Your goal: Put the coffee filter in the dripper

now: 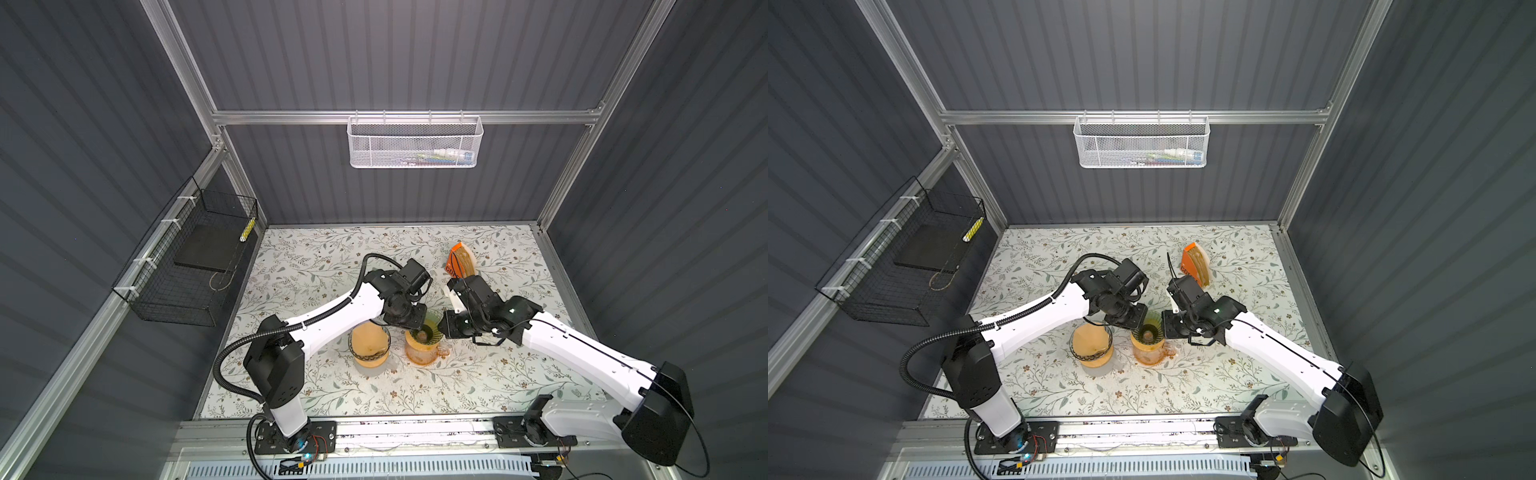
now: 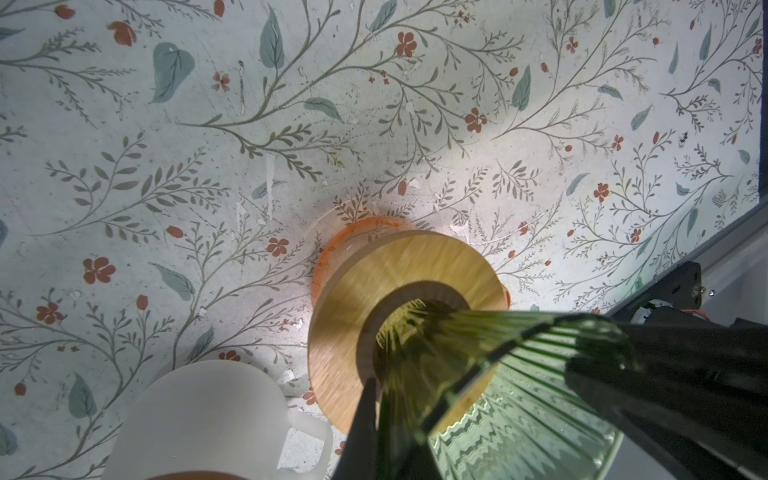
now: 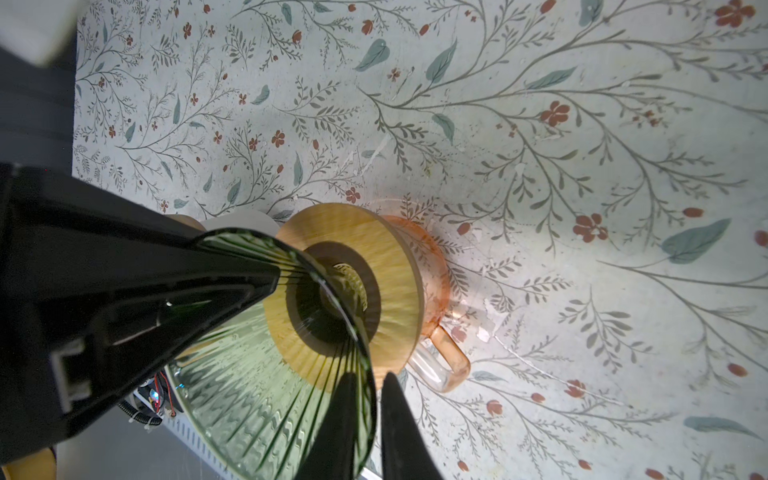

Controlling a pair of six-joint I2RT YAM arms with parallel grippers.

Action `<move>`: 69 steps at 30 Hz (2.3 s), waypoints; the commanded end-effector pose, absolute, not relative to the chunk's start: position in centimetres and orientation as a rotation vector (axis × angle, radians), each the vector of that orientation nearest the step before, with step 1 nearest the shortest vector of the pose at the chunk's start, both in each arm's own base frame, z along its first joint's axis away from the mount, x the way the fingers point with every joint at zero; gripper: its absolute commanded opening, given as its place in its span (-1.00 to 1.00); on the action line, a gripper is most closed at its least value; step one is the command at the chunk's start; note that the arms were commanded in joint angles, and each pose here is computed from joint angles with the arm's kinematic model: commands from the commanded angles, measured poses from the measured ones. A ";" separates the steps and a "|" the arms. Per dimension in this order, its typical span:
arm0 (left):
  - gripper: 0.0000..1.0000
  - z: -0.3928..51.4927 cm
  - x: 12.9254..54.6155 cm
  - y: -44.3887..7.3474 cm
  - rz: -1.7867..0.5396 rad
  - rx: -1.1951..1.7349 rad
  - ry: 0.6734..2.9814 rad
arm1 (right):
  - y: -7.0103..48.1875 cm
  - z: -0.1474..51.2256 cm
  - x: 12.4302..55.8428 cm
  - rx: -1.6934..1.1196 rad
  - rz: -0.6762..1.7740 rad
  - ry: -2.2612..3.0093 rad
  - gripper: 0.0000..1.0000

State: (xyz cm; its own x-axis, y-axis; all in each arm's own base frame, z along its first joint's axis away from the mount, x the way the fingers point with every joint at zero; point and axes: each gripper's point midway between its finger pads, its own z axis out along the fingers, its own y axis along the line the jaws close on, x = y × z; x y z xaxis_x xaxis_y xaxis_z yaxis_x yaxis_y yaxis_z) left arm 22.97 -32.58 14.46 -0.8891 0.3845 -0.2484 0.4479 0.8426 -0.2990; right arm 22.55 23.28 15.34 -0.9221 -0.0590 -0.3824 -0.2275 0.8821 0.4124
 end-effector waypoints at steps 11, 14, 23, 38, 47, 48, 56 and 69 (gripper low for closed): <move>-0.79 14.8 23.5 -32.3 -0.456 0.647 2.834 | 22.4 14.1 22.2 -0.200 0.580 2.734 -1.00; -0.64 15.2 23.7 -32.1 -0.441 0.641 2.825 | 22.4 14.1 22.2 -0.200 0.576 2.743 -1.00; -0.63 17.0 24.2 -31.0 -0.394 0.612 2.767 | 22.2 13.9 22.1 -0.193 0.535 2.777 -1.00; -0.82 17.8 23.9 -29.5 -0.344 0.602 2.754 | 21.9 13.4 22.2 -0.197 0.477 2.822 -1.00; -0.91 17.5 23.7 -29.2 -0.327 0.609 2.763 | 21.8 13.3 22.2 -0.198 0.462 2.834 -1.00; -0.91 17.5 23.8 -29.1 -0.322 0.606 2.760 | 21.8 13.4 22.2 -0.199 0.461 2.834 -1.00; -1.00 16.9 23.7 -28.9 -0.301 0.617 2.772 | 21.7 13.4 22.3 -0.204 0.444 2.836 -1.00; -1.00 14.2 23.1 -29.4 -0.308 0.651 2.830 | 21.3 13.3 22.6 -0.206 0.387 2.845 -1.00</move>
